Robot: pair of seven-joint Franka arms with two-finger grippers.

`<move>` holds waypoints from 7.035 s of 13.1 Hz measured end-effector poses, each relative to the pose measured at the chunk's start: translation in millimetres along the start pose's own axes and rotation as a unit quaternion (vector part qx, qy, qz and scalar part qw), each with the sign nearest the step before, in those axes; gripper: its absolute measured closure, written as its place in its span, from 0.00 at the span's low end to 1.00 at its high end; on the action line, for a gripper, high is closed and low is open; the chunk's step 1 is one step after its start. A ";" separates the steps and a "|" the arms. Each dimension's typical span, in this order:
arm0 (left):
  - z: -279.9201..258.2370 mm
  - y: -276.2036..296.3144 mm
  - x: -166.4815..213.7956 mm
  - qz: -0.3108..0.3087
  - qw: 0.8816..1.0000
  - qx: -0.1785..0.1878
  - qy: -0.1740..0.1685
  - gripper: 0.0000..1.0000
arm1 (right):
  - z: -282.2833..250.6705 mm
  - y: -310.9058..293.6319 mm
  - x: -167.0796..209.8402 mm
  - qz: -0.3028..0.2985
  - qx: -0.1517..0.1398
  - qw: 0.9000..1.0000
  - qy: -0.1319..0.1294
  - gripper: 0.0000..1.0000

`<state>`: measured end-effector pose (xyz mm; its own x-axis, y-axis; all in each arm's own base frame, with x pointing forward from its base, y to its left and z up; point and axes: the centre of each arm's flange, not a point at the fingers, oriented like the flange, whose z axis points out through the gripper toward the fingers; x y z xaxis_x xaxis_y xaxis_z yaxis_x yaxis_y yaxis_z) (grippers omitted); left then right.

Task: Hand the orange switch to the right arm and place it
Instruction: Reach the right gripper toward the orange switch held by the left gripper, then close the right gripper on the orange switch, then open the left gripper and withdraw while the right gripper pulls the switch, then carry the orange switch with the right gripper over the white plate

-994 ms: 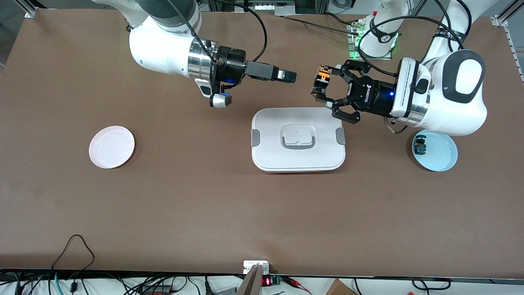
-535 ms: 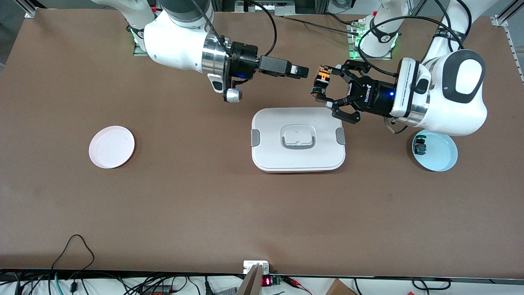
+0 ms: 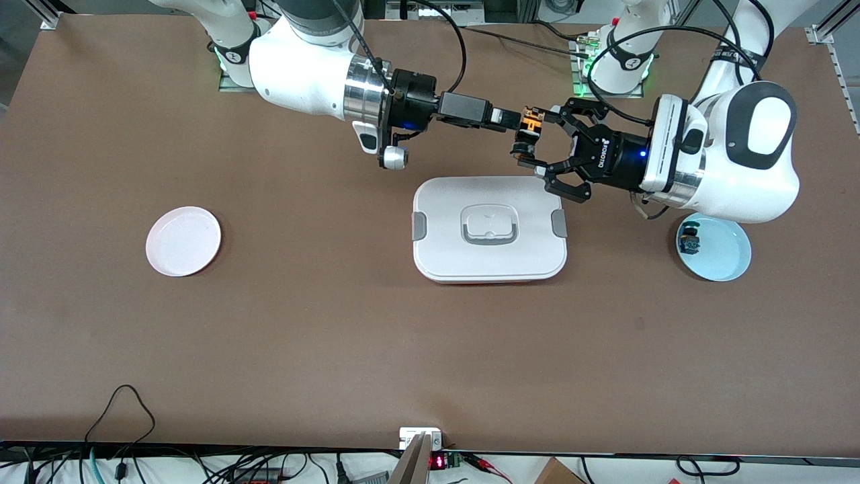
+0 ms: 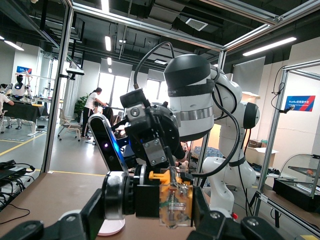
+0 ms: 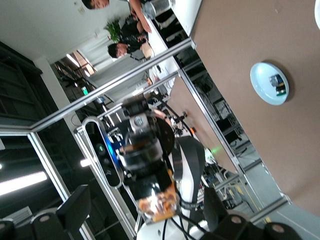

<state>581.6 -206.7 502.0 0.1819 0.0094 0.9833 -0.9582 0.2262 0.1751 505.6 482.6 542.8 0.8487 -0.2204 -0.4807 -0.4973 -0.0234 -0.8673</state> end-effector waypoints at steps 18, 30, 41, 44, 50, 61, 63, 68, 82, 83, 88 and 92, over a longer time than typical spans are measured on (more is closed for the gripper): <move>0.9 1.1 -9.3 0.000 1.000 -0.001 0.000 0.28 | 19.9 13.3 -10.3 -0.086 -0.009 0.996 -0.005 0.02; -0.8 0.6 -9.4 -0.003 1.000 0.001 0.002 0.28 | 15.2 10.5 -3.9 -0.147 -0.007 0.989 0.002 0.58; -112.8 5.1 -34.7 -0.015 0.999 0.032 -0.035 0.00 | 7.7 5.2 4.6 -0.149 -0.003 0.989 0.010 0.58; -217.2 15.4 -67.9 -0.024 0.993 0.063 -0.098 0.00 | -4.1 -5.2 12.1 -0.150 0.004 0.989 0.010 0.58; -405.1 8.1 -64.6 0.029 0.967 0.145 -0.206 0.00 | -58.8 -14.7 49.6 -0.138 0.008 0.990 -0.041 0.58; -423.6 -5.3 10.1 -0.042 0.890 0.221 -0.396 0.00 | -222.1 29.9 135.9 -0.145 -0.146 0.966 -0.157 0.59; -371.3 -10.2 64.2 -0.074 0.857 0.253 -0.443 0.00 | -250.2 40.9 147.9 -0.149 -0.192 0.956 -0.163 0.59; -287.8 49.7 146.9 -0.273 0.730 0.433 -0.454 0.00 | -294.2 70.8 166.3 -0.206 -0.355 0.896 -0.170 0.59; -215.8 87.3 59.1 -0.456 0.502 0.590 -0.438 0.00 | -382.2 135.6 220.4 -0.383 -0.644 0.609 -0.259 0.59; -216.2 89.5 61.3 -0.456 0.502 0.591 -0.437 0.00 | -390.2 138.9 225.1 -0.402 -0.645 0.589 -0.274 0.59; -214.5 98.8 76.4 -0.472 0.492 0.602 -0.415 0.00 | -426.3 139.5 247.2 -0.498 -0.645 0.479 -0.328 0.59; -219.9 89.9 96.0 -0.483 0.488 0.623 -0.375 0.00 | -457.9 155.5 262.9 -0.541 -0.626 0.442 -0.347 0.59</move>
<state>561.5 28.7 601.1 0.9972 0.0203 0.0724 0.0196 -0.9998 0.0106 569.0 -25.5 340.7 0.3459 0.9223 -0.1722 0.9260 -0.3652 -0.0958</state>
